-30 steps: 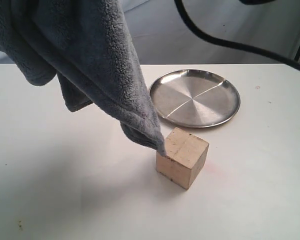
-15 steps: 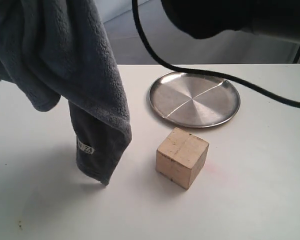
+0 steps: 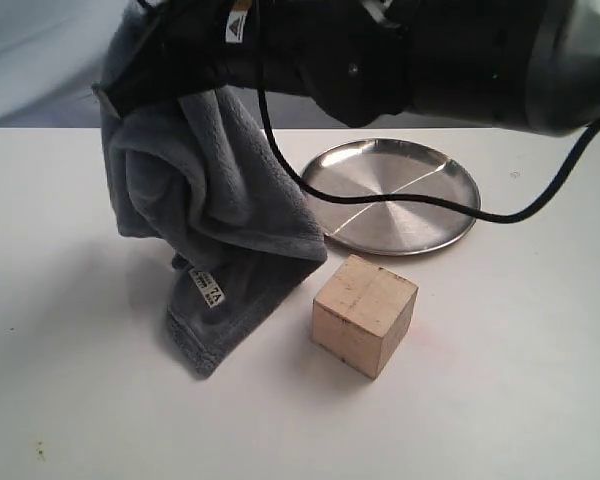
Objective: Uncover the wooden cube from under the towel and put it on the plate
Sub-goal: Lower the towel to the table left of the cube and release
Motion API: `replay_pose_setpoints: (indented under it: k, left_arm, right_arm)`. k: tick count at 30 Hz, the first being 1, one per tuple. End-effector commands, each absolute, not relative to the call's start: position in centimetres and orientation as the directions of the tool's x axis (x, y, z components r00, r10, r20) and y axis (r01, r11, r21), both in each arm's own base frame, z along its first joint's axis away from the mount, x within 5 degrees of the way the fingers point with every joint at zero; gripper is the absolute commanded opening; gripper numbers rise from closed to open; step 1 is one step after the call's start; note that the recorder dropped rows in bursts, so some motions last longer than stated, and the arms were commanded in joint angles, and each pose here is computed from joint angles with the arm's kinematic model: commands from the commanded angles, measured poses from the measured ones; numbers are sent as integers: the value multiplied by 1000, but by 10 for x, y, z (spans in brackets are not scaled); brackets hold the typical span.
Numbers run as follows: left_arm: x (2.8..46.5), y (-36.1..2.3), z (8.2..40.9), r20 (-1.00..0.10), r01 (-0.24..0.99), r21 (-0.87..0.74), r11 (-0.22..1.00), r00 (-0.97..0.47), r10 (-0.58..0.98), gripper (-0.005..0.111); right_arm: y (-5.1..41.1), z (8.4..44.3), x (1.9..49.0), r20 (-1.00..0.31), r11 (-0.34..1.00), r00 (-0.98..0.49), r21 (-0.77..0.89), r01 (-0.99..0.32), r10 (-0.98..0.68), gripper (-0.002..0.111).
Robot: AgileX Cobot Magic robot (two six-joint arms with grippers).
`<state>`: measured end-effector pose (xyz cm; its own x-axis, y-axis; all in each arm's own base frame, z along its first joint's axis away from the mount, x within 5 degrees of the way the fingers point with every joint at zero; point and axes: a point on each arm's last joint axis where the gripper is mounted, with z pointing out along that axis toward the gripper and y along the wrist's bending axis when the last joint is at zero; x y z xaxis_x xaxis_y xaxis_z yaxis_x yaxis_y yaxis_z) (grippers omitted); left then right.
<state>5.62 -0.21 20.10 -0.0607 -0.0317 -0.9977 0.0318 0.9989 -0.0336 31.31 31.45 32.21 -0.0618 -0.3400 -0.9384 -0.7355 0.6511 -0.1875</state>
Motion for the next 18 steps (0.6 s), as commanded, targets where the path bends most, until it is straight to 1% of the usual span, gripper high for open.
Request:
replay_pose_setpoints:
  k: [1, 6, 11, 18]
  left_arm:
    - [56, -2, 200, -998, 32, -36, 999, -60, -34, 1]
    - [56, -2, 200, -998, 32, -34, 999, -59, -32, 1]
    - [56, -2, 200, -998, 32, -34, 999, -59, -32, 1]
    - [56, -2, 200, -998, 32, -36, 999, -60, -34, 1]
  right_arm:
    - [308, 305, 313, -857, 616, -146, -225, -755, -493, 0]
    - [303, 275, 311, -720, 585, -280, -211, -783, -635, 0]
    - [296, 254, 310, -584, 555, -341, -233, -799, -737, 0]
    - [292, 243, 307, -552, 563, -369, -231, -794, -747, 0]
